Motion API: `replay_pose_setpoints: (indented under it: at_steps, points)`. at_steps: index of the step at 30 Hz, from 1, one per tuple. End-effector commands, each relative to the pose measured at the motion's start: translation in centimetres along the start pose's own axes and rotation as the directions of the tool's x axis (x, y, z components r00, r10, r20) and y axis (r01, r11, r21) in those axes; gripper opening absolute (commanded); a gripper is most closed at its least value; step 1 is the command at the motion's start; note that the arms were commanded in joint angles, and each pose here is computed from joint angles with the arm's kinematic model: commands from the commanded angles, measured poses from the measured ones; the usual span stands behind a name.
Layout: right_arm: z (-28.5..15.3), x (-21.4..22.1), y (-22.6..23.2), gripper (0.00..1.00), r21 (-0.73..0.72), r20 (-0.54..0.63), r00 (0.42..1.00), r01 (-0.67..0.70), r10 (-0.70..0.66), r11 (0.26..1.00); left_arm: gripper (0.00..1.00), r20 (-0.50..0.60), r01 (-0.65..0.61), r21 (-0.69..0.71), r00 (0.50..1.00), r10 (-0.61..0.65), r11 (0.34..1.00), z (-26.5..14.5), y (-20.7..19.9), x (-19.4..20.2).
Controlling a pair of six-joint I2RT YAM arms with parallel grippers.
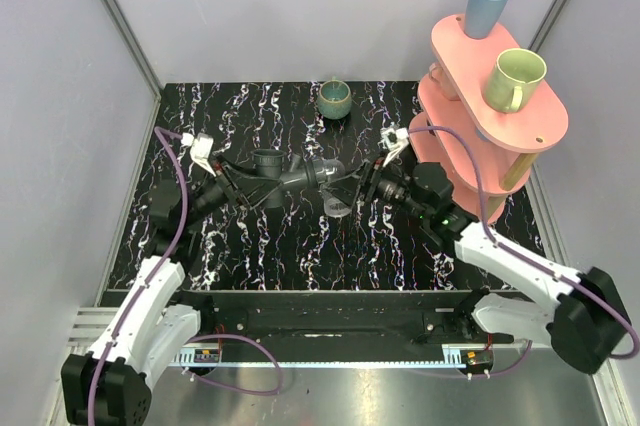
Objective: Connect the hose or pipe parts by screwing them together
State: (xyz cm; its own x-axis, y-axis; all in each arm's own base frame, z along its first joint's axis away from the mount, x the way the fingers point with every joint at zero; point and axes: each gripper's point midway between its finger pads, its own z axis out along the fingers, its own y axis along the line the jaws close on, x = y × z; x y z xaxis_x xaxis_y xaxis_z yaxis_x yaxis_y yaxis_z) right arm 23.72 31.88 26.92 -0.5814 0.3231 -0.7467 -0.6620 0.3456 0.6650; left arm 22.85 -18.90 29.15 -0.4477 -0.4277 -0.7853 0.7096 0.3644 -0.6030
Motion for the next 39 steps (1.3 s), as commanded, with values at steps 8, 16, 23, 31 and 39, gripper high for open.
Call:
replay_pose_setpoints:
  at_steps: [8, 16, 23, 31, 39]
  points:
    - [-2.1, -5.9, 4.3, 0.89, -0.059, 0.099, 0.885, 0.461, -0.455, 0.885, 0.00, -0.116, 0.034, -0.027, 0.993, -0.037, 0.999, 0.1, -2.1, -0.8]
    - [-4.6, -0.7, 8.5, 1.00, -0.393, 0.276, 0.459, 0.856, -0.844, 0.337, 0.00, -0.310, 0.309, -0.244, 0.873, -0.376, 0.919, -0.1, -1.5, 0.6]
    - [-2.5, 0.1, 8.1, 1.00, -0.340, 0.253, 0.269, 0.924, -0.929, 0.174, 0.00, -0.350, 0.365, -0.229, 0.835, -0.426, 0.903, 0.3, -3.5, -0.8]
    - [-1.4, 1.1, 6.7, 0.98, -0.337, 0.216, 0.288, 0.919, -0.933, 0.206, 0.00, -0.375, 0.382, -0.244, 0.811, -0.450, 0.891, 0.0, -2.8, 0.5]
    - [-1.6, 2.6, 4.9, 0.98, -0.345, 0.155, 0.328, 0.902, -0.932, 0.260, 0.00, -0.411, 0.372, -0.280, 0.787, -0.461, 0.885, -0.4, -1.9, 1.7]
